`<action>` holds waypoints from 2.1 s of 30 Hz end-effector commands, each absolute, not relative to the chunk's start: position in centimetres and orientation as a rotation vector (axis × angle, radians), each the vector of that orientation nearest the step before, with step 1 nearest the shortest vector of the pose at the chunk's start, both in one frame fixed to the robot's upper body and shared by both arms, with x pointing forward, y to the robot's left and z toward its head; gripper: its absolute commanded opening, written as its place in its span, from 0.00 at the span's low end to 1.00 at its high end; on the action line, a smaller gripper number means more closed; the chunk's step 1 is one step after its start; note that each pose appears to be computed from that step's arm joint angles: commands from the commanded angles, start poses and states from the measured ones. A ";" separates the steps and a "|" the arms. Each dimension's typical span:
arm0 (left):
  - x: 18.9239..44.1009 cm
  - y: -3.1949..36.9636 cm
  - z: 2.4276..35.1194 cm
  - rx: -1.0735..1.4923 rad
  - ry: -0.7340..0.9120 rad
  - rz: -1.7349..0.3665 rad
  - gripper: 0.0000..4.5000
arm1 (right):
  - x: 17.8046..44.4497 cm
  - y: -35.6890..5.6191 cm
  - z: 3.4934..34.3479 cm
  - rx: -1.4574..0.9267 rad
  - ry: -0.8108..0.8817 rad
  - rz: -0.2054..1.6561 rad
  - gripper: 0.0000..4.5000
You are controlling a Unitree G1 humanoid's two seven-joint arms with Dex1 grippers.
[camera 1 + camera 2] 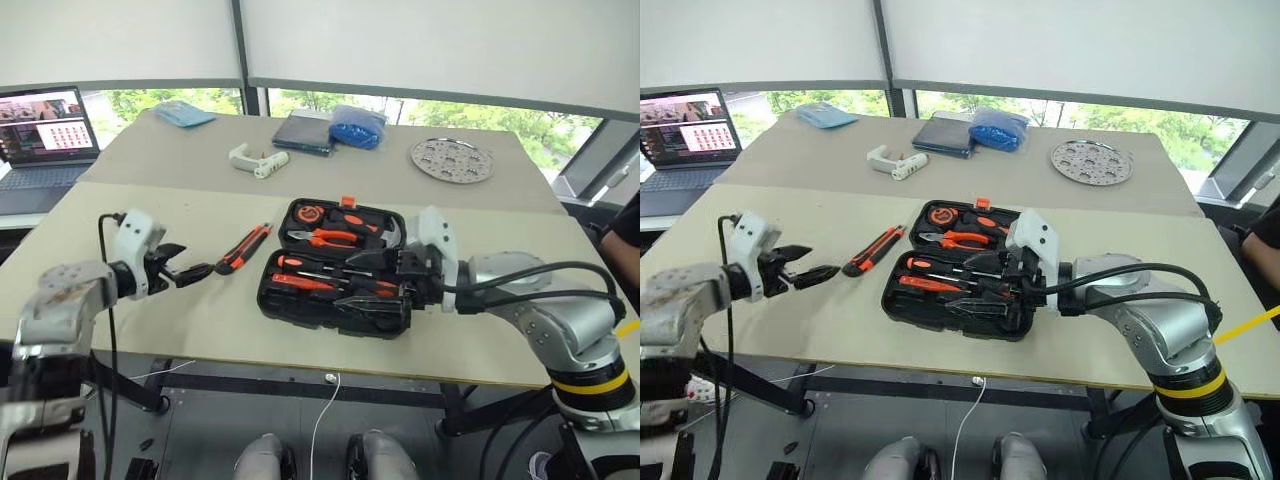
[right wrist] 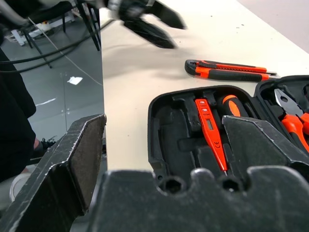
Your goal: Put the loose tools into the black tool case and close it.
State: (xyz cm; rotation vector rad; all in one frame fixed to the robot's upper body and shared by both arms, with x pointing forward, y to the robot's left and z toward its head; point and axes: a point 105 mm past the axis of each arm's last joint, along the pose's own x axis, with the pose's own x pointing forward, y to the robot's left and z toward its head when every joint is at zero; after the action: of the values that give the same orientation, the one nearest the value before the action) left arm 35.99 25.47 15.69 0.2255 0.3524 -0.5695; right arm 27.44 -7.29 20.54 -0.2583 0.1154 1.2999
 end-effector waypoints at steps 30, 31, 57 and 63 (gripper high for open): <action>31.0 16.5 17.4 0.777 0.373 -1.571 0.39 | 23.9 -9.4 18.0 -0.451 0.143 1.280 1.00; 31.2 15.9 17.1 0.767 0.378 -1.589 0.39 | 23.7 -9.5 17.8 -0.459 0.154 1.286 1.00; 34.0 10.9 17.4 0.648 0.322 -1.681 0.99 | 24.2 -8.8 18.2 -0.389 0.128 1.194 1.00; 33.9 12.6 16.9 0.726 0.347 -1.664 0.66 | 24.5 -9.1 18.2 -0.393 0.129 1.189 1.00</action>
State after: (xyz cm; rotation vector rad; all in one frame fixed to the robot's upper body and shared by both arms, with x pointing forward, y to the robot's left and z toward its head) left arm 33.90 12.39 15.84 0.6801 0.3882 -1.6605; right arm 24.46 -9.03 17.18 -0.3767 0.1734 1.1905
